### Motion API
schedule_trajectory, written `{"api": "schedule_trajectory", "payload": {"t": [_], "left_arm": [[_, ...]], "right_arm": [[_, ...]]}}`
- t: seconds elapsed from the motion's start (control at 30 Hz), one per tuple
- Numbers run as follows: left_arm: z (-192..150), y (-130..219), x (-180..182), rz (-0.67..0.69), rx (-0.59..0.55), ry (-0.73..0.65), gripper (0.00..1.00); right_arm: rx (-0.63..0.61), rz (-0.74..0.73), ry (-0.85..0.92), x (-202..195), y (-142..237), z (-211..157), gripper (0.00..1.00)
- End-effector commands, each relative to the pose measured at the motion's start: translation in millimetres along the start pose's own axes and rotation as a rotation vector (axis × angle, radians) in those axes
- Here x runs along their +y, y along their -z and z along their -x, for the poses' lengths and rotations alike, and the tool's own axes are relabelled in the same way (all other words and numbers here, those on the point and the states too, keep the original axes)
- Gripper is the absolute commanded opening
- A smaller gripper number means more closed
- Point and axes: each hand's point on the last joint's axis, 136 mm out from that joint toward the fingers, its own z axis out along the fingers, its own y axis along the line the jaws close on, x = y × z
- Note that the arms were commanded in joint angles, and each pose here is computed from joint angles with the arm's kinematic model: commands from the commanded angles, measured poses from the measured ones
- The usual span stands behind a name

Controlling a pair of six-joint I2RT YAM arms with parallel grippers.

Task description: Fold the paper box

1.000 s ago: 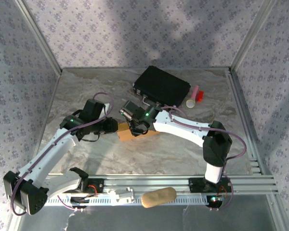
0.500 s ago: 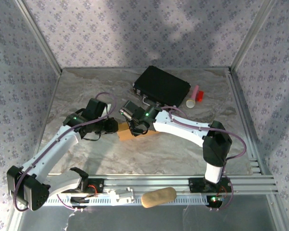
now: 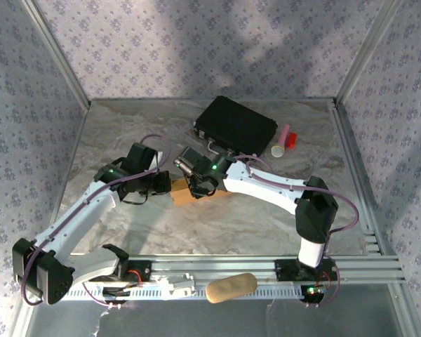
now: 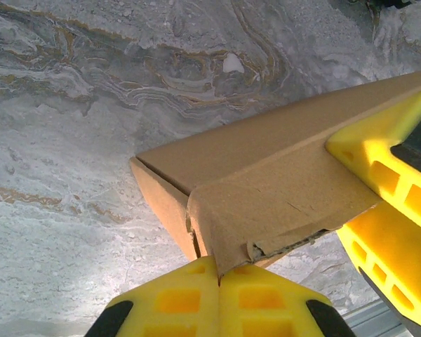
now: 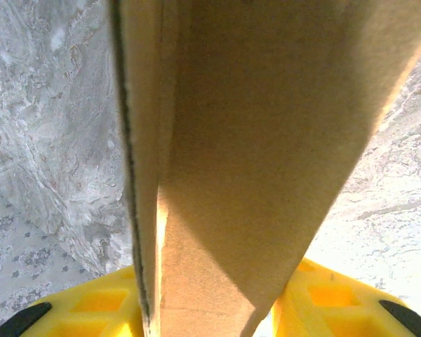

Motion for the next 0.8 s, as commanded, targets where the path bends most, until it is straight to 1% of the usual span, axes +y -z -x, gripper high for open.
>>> {"api": "schedule_trajectory", "payload": {"t": [0.0, 0.13, 0.37, 0.5, 0.7, 0.77], "left_arm": [[4.7, 1.2, -9.2, -0.051, -0.021, 0.003, 0.05], [5.6, 2.3, -10.9, -0.066, -0.024, 0.012, 0.04], [10.4, 7.5, -12.8, -0.124, -0.042, 0.051, 0.04], [5.6, 5.5, -14.1, -0.163, -0.013, 0.075, 0.04], [-2.3, -1.7, -3.6, -0.140, 0.006, 0.085, 0.04], [-1.7, -1.6, 0.3, -0.122, -0.007, 0.077, 0.04]], "right_arm": [[-0.034, -0.055, -0.319, -17.8, -9.7, 4.9, 0.42], [-0.032, -0.052, -0.319, -17.4, -9.8, 6.0, 0.45], [-0.027, -0.053, -0.313, -16.9, -8.9, 7.0, 0.47], [-0.027, -0.056, -0.312, -17.2, -9.8, 7.6, 0.47], [-0.029, -0.056, -0.308, -17.7, -10.3, 8.0, 0.46], [-0.030, -0.057, -0.306, -18.6, -10.4, 7.7, 0.45]]}}
